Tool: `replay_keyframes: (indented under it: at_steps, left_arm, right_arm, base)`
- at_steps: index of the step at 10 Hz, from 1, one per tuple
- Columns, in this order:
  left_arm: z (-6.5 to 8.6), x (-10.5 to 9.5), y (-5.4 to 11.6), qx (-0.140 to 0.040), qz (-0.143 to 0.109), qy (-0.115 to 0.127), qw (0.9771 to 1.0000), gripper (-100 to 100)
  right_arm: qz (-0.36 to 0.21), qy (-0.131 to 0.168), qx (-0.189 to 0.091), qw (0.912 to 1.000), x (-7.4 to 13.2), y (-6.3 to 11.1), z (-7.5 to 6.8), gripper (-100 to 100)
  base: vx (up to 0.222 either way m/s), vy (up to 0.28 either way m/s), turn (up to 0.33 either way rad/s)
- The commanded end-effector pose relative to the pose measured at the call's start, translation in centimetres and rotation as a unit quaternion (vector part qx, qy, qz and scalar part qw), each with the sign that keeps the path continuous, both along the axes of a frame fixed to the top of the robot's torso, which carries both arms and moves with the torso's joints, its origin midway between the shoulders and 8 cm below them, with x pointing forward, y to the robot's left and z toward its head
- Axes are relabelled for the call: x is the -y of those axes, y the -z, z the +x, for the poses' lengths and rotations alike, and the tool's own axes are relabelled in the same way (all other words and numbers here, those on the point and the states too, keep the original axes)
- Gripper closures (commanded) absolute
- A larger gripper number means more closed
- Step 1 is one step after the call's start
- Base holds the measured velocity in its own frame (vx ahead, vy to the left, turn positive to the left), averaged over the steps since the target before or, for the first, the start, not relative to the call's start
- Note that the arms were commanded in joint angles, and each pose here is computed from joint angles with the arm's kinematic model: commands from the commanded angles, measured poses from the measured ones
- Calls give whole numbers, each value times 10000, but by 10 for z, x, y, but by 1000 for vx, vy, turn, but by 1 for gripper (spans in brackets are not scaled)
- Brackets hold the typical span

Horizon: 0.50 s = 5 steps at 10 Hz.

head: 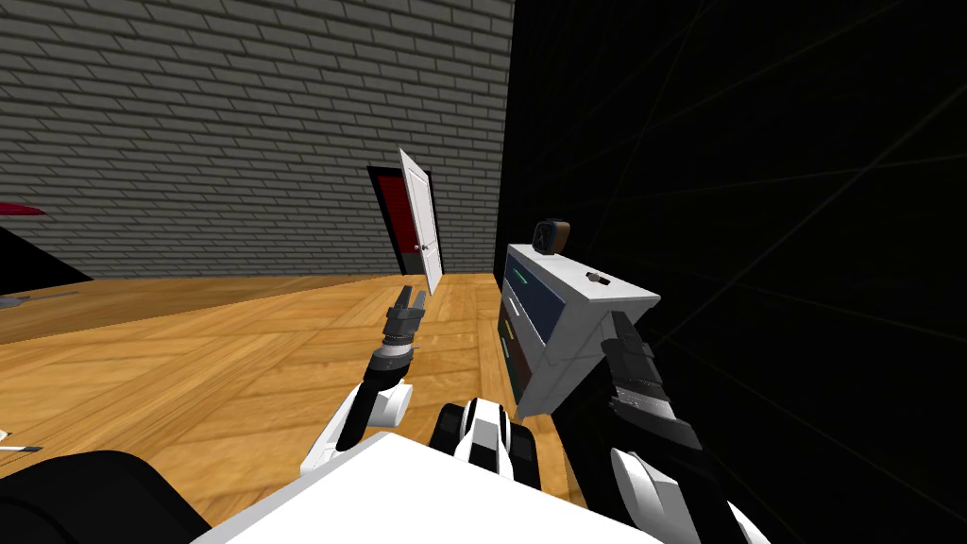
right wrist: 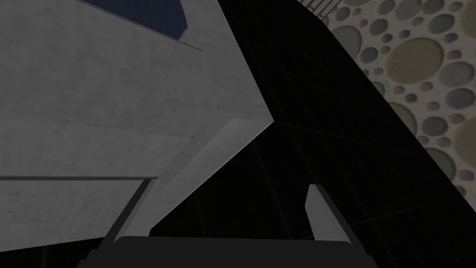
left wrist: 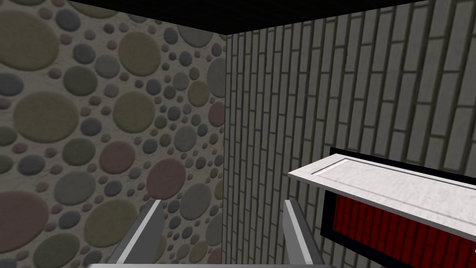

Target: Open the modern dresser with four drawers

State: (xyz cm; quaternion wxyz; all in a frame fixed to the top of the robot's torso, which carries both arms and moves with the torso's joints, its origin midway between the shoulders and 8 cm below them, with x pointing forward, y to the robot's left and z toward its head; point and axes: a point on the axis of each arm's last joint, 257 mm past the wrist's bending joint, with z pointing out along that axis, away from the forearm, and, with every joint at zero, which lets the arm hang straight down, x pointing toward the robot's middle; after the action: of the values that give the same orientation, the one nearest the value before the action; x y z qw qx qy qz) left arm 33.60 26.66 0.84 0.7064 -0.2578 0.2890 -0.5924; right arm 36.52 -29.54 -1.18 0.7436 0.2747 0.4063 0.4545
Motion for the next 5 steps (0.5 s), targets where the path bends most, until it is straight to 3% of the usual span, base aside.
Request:
replay_keyframes:
  at_steps: [1,2,3,4,5]
  left_arm:
    - [0,0,0,0,0,0,10000,0]
    - [0,0,0,0,0,0,10000,0]
    - [0,0,0,0,0,0,10000,0]
    - [0,0,0,0,0,0,10000,0]
    - [0,0,0,0,0,0,10000,0]
  right_arm:
    - [-366,125,-473,9981,7,31,15,-100]
    - [-556,222,-749,9954,12,49,21,-100]
    - [-592,244,-788,9948,12,51,22,-100]
    - [-802,380,-1111,9898,20,73,28,-100]
    - [-817,388,-1122,9896,20,73,28,-100]
  base:
    - [-3,83,11]
    - [19,115,22]
    - [20,84,-19]
    - [-5,72,-1]
    - [-5,74,15]
